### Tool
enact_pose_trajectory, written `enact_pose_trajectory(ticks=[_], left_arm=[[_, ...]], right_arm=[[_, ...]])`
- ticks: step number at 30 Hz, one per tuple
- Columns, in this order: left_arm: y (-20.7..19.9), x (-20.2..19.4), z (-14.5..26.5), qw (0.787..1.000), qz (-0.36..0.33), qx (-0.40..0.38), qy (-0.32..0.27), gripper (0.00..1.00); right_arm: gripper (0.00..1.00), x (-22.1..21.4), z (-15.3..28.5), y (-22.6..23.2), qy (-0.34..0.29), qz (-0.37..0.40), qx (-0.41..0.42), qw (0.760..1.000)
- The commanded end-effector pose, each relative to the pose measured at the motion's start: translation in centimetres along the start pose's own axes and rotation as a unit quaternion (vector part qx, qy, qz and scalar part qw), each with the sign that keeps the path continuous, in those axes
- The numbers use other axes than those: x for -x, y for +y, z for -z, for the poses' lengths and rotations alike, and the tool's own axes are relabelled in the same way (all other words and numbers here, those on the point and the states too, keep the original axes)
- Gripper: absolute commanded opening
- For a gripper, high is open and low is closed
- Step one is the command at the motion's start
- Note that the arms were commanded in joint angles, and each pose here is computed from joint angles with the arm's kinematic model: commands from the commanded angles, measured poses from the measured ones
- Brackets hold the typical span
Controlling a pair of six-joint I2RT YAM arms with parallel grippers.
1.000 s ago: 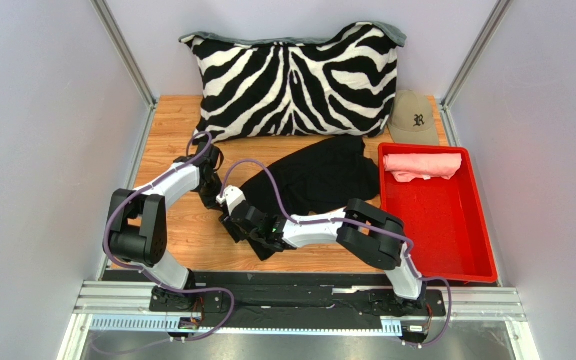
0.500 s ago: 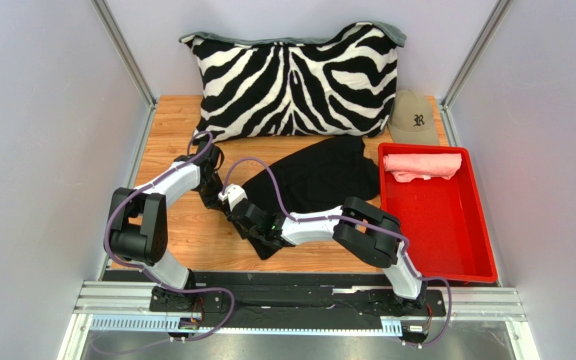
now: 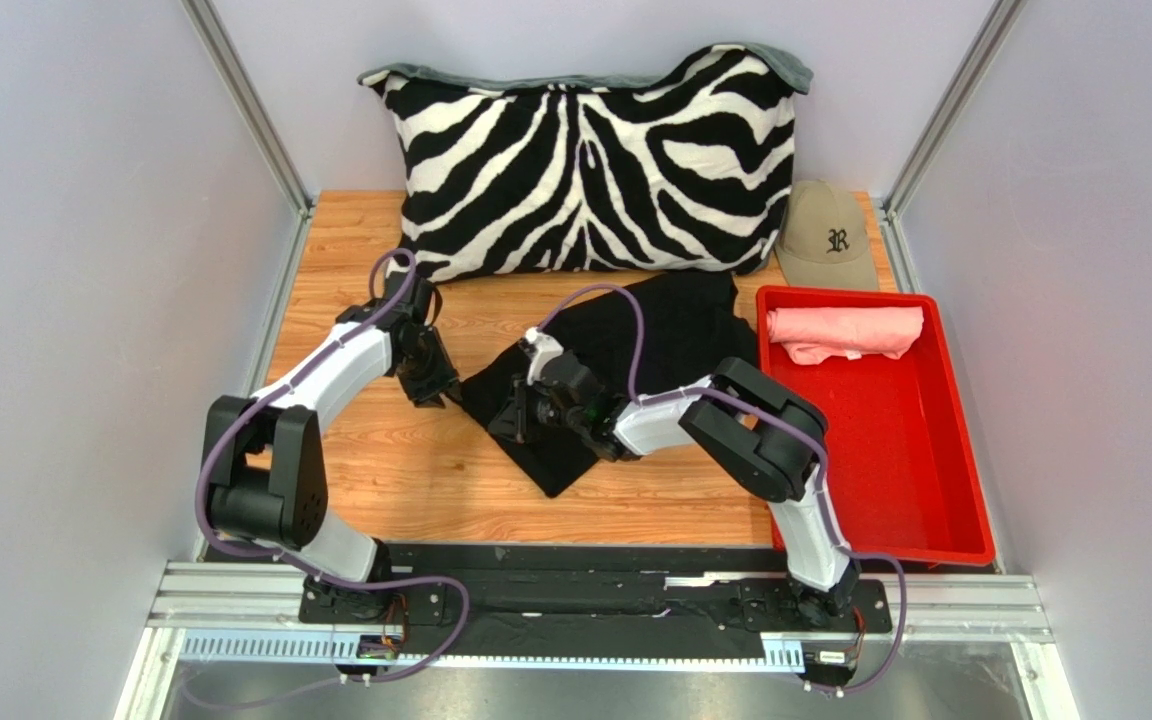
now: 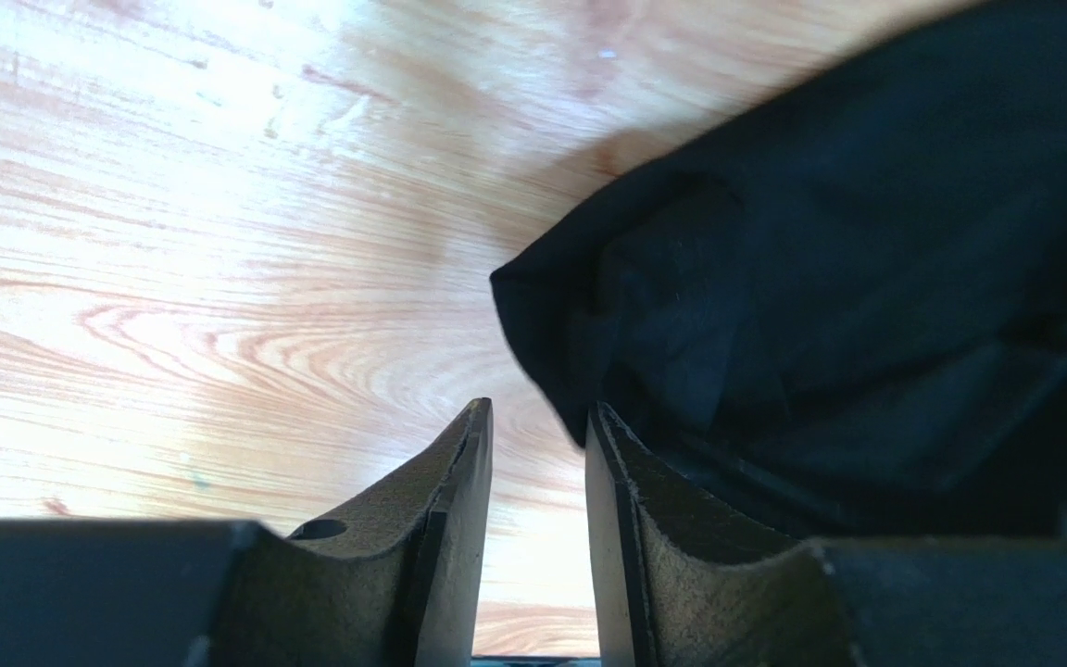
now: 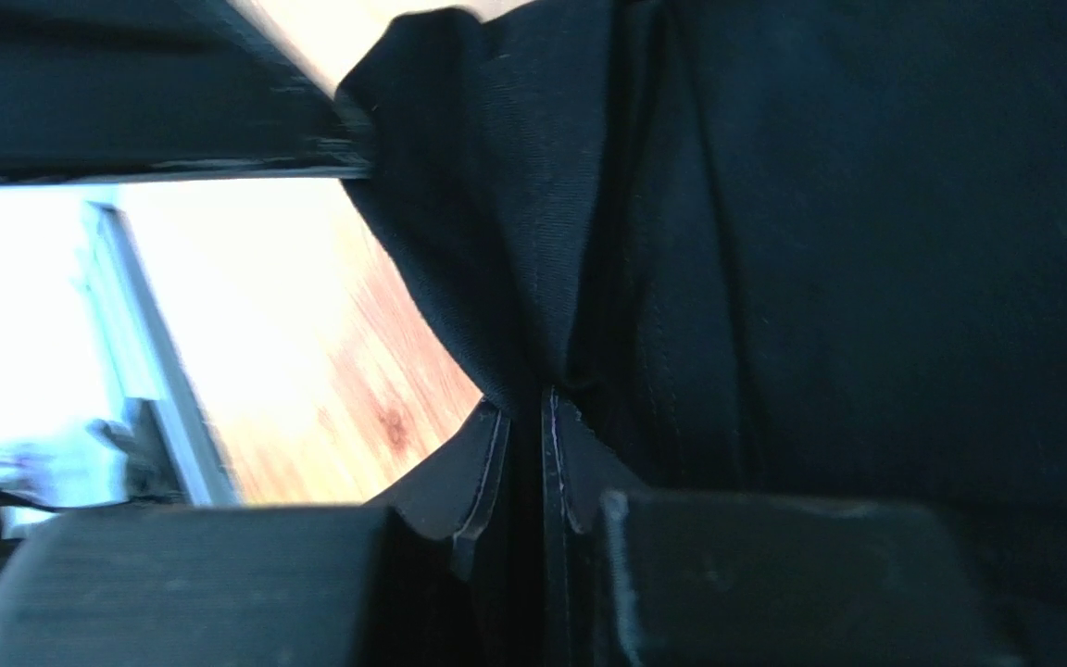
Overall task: Roll the t-shirts
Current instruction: Roll the T-shirt to the center of the board.
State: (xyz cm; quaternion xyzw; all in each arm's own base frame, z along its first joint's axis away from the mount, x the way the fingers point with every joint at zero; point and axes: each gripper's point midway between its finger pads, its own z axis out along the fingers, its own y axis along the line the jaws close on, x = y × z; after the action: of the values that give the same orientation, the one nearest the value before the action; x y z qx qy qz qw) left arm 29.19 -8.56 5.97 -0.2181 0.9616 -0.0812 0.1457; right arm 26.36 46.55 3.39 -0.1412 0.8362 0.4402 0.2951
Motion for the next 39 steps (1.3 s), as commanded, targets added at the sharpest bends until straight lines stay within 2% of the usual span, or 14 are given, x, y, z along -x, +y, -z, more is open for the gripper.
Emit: enact_pose_trajectory(ticks=[1,4,9,11,14,30,33,39], left_arm=[[-2.1,2.3,3.1,0.996,-0.003,-0.064,-0.058,0.39],[-2.3,2.3,3.3,0.994,0.003,-0.081,-0.069,0.39],[-2.7,1.1,2.6,0.992,0.013,-0.112,-0.062,0.19],[-3.0,0.9,1.9,0.991,0.013,-0.12,-0.056,0.14],[-3.4,0.8,1.1,0.99,0.016,-0.132,-0.049,0.11],[-4.2,0.6,-2.7,0.991,0.023,-0.134,-0.015,0.11],[-3.9,0.7,-3.1,0.993,0.026,-0.115,-0.009,0.11],[-3.6,0.6,-3.6,0.997,0.018,-0.073,0.004,0.11]], right_arm=[[0.08,0.0,0.4,-0.1,-0.002,-0.102,0.048,0.994],[0.08,0.4,0.5,0.0,-0.01,-0.148,0.077,0.986],[0.07,0.8,1.0,0.2,-0.022,-0.187,0.092,0.978],[0.07,1.2,1.2,0.1,-0.03,-0.21,0.096,0.972],[0.07,1.5,1.6,-0.3,-0.041,-0.238,0.096,0.966],[0.07,0.7,1.4,-2.2,-0.052,-0.285,0.076,0.954],[0.12,0.7,1.6,-1.9,-0.049,-0.278,0.075,0.956],[0.29,0.8,2.4,-1.5,-0.043,-0.246,0.057,0.967]])
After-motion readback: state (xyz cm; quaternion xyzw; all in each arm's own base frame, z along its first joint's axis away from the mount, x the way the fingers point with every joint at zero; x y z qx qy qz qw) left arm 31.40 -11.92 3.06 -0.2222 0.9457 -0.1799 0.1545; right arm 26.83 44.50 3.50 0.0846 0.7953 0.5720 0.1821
